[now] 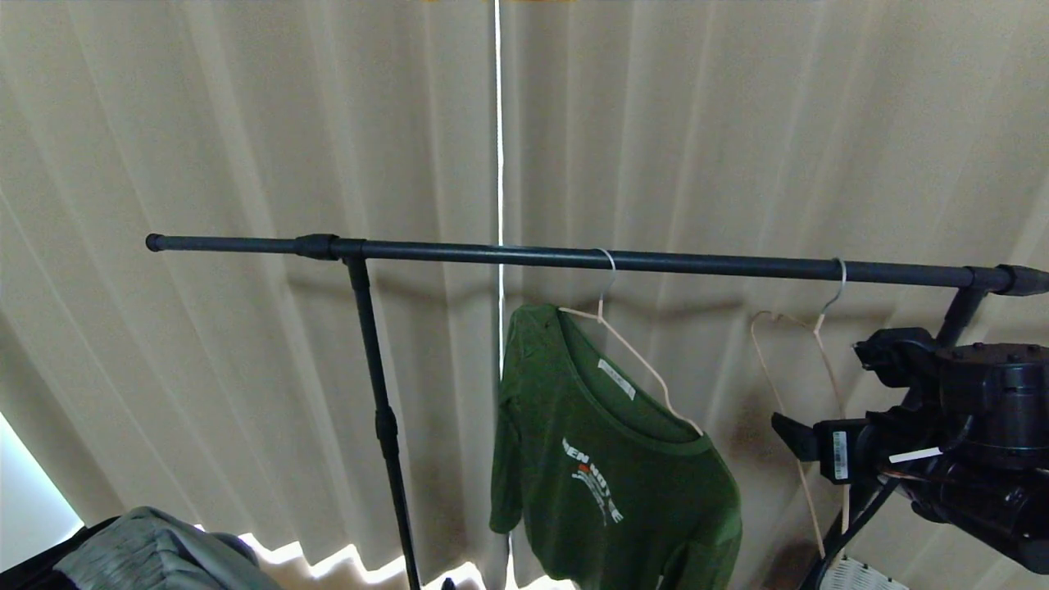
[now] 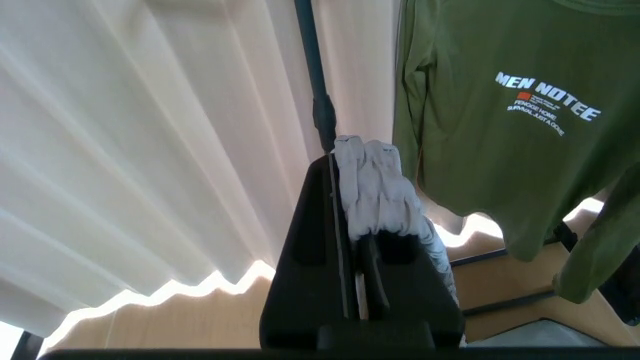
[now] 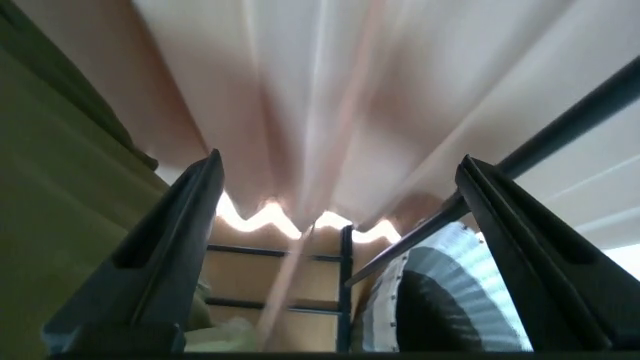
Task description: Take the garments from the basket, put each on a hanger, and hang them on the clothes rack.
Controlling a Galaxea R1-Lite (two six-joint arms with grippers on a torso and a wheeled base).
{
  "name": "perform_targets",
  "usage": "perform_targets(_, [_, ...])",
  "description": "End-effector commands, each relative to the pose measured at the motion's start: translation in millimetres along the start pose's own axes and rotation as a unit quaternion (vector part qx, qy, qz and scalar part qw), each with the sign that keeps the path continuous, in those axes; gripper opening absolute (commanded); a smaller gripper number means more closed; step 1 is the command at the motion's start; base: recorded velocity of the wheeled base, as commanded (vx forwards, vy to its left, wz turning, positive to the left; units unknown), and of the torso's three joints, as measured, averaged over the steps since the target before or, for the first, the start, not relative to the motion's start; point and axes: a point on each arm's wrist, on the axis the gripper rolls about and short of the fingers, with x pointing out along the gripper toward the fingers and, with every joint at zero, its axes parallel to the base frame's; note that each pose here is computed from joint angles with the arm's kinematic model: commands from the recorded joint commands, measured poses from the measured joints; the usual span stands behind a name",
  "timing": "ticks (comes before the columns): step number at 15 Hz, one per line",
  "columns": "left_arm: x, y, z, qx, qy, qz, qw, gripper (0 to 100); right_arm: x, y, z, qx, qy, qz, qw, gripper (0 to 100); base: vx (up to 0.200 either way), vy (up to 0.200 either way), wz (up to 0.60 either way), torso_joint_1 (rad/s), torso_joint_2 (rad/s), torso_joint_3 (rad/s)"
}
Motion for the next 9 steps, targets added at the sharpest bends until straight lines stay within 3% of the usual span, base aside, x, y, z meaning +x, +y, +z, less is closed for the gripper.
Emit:
perform_targets(1, [0.0, 0.0, 0.0, 0.000, 0.000, 0.000, 1.0000, 0, 6.0, 0.5, -1.2, 0.000, 0.009, -0.005, 1.0000, 100, 0.000, 0.000, 0.00, 0.000, 0.00, 0.000])
perform_targets(3, [0.0, 0.0, 0.0, 0.000, 0.000, 0.000, 1.0000, 0, 8.7, -3.0, -1.5, 0.004, 0.013, -0.007, 0.9999, 100, 0.000, 0.000, 0.00, 0.000, 0.00, 0.000])
perform_targets(4, [-0.2, 0.0, 0.0, 0.000, -0.001, 0.000, 1.0000, 0, 8.4, -3.2, -1.7, 0.004, 0.013, -0.006, 0.9999, 0, 0.000, 0.000, 0.00, 0.000, 0.00, 0.000])
perform_targets(9, [-0.3, 0.1, 0.4, 0.000, -0.002, 0.000, 1.0000, 0, 8.4, -8.9, -1.0, 0.010, 0.013, -0.016, 0.9997, 0, 0.000, 0.000, 0.00, 0.000, 0.00, 0.000])
